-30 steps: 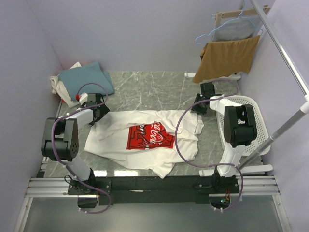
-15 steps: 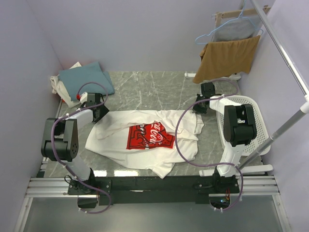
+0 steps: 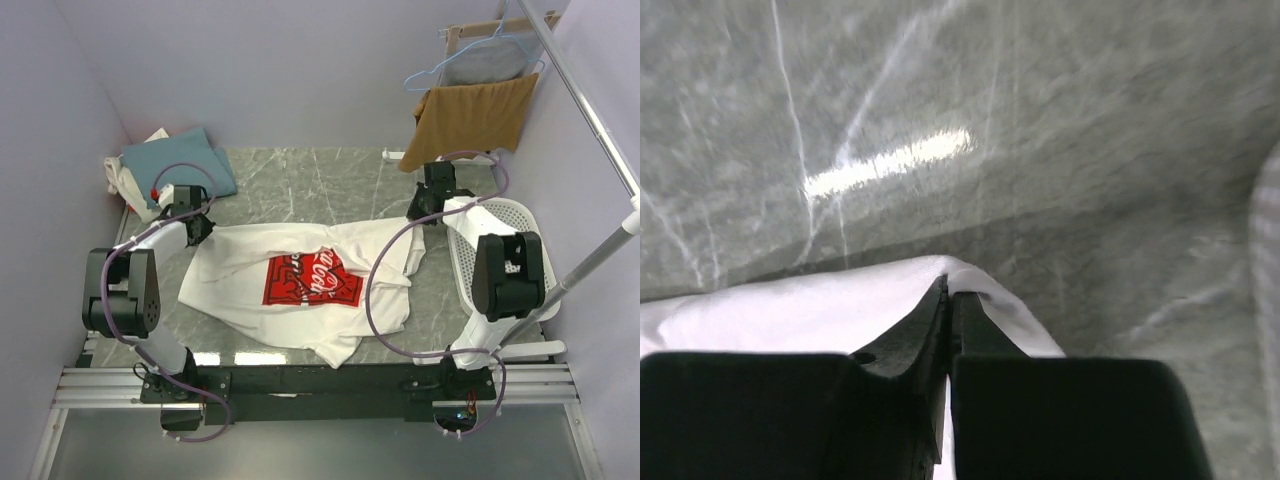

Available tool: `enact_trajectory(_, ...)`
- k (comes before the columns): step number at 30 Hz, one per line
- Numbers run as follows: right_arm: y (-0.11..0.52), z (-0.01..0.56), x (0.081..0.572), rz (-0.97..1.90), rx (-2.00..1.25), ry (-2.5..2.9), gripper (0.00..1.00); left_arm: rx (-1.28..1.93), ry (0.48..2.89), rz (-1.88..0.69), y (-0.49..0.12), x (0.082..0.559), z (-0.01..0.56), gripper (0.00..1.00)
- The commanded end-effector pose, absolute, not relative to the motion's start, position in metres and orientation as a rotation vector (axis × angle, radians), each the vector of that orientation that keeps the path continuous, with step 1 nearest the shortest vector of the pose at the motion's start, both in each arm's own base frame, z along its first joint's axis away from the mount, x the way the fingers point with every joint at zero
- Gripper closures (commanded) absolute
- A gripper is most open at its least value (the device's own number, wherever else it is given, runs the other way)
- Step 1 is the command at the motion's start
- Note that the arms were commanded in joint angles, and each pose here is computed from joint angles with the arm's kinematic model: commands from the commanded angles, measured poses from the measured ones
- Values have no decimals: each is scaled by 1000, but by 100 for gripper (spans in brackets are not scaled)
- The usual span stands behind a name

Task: Fold and stack the t-shirts
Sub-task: Fold the flattened tshirt in 1/3 of the way

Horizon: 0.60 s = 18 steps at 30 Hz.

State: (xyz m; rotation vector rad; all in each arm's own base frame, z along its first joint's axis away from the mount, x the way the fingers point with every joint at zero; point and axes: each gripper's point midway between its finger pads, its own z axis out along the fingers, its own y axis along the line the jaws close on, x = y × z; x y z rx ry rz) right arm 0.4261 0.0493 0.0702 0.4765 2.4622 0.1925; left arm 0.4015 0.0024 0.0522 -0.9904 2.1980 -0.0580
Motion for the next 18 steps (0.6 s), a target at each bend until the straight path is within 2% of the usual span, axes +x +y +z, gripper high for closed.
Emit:
enact_trajectory(1, 16, 121, 442, 52, 504, 2333, 100, -994, 2060, -46, 23, 418, 104, 99)
enact_trajectory(7, 15, 110, 443, 68, 507, 2355, 100, -1026, 2019, 18, 42, 412, 110, 93)
enact_trajectory(14, 11, 90, 459, 39, 530, 2379, 100, -1095, 1965, -73, 71, 430, 103, 92)
enact_trajectory(18, 6, 89, 471, 25, 553, 2367, 100, -1140, 1915, -152, 93, 442, 101, 80)
